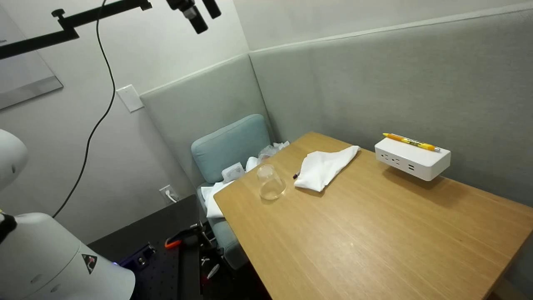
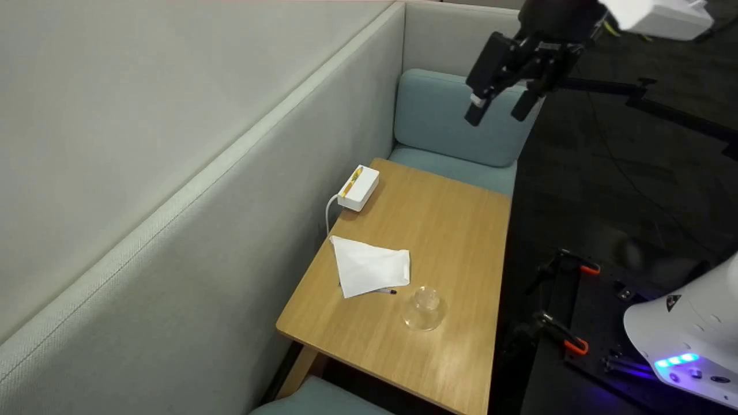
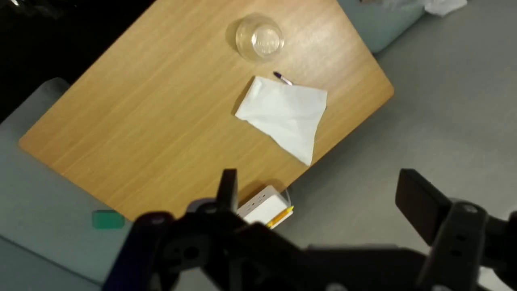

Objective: Put the marker on the table then wipe the router

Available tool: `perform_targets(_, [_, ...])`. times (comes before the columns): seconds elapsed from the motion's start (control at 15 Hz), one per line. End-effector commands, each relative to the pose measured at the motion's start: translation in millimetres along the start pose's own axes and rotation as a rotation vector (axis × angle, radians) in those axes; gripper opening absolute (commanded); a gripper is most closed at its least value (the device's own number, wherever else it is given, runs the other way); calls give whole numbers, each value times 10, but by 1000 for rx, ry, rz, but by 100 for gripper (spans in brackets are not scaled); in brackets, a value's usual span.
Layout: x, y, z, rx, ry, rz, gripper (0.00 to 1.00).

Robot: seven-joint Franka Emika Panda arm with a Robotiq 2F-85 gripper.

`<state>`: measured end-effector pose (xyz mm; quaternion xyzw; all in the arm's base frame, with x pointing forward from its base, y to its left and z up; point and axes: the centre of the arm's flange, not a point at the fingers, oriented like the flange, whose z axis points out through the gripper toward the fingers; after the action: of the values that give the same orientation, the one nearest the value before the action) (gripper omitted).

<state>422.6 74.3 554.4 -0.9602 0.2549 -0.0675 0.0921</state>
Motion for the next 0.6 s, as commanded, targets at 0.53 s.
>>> perform_targets(0.53, [2241, 256, 948, 9, 148, 609, 100])
